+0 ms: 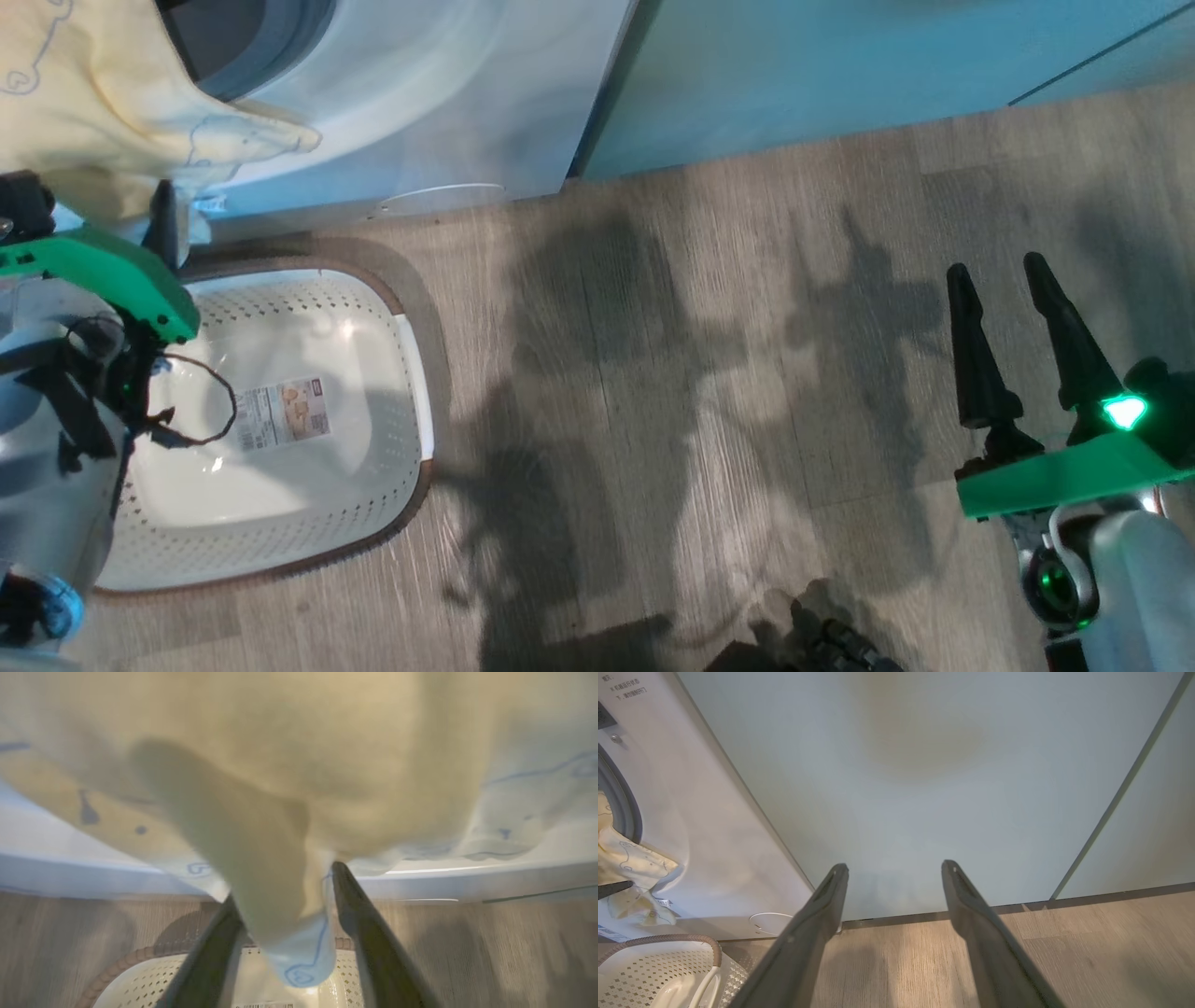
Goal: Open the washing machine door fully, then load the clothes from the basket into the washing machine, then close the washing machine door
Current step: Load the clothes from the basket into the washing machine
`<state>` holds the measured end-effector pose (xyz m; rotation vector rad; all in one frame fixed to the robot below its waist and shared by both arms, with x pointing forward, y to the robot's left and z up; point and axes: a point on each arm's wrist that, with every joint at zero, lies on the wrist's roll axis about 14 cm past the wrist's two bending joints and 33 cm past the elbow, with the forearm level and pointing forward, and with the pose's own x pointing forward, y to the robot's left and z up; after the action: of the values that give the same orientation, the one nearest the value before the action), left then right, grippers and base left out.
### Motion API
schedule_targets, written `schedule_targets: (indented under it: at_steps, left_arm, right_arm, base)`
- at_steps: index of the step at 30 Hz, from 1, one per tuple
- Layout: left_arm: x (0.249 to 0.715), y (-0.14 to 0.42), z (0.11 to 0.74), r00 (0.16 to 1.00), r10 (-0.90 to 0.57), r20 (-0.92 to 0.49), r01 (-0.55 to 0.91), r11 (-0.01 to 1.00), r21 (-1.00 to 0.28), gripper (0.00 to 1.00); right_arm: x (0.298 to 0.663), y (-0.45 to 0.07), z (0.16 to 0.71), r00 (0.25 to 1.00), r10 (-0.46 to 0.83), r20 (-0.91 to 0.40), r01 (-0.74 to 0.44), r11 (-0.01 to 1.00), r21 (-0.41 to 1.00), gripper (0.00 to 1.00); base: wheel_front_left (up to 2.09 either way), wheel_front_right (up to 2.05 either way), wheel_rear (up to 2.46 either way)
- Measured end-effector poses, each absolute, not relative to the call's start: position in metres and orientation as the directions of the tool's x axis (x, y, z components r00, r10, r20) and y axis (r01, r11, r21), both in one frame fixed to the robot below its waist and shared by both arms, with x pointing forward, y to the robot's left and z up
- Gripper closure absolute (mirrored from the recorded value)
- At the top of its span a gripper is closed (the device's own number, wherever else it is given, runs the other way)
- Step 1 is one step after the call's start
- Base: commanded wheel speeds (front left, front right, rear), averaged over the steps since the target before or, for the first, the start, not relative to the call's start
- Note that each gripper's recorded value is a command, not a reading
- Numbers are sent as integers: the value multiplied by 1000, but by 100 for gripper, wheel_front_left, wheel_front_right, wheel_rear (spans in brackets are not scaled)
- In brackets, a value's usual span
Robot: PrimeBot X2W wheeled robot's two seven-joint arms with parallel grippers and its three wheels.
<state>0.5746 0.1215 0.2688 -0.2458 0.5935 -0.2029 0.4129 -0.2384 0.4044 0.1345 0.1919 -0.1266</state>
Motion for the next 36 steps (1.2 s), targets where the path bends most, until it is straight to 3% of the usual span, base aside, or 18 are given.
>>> schedule_targets:
  at_steps: [2,3,13,32,36]
  left_arm:
    - [577,120,271,815,-272,-511,144,950,-277,95]
    - [578,120,273,819,-276,-502,152,950,-274,100]
    - [584,112,308,845,-337,-416,255,937,-240,100]
    - [587,115,447,900,-410,-149,388,908,-158,100]
    - [610,115,465,901,-410,-137,391,908,-147,100]
  right_arm:
    - [414,-238,404,974,-110,-199,136,983,121,0]
    - [415,-237,404,974,-108,-198,134,983,122,0]
    - [421,-232,418,984,-93,-153,114,984,135,0]
    - [394,-223,453,994,-79,-76,92,980,174,0]
    - [393,-224,449,993,-81,-90,96,981,169,0]
  base:
    - [0,0,0]
    - [0,0,0]
    - [0,0,0]
    - [0,0,0]
    - [0,0,0]
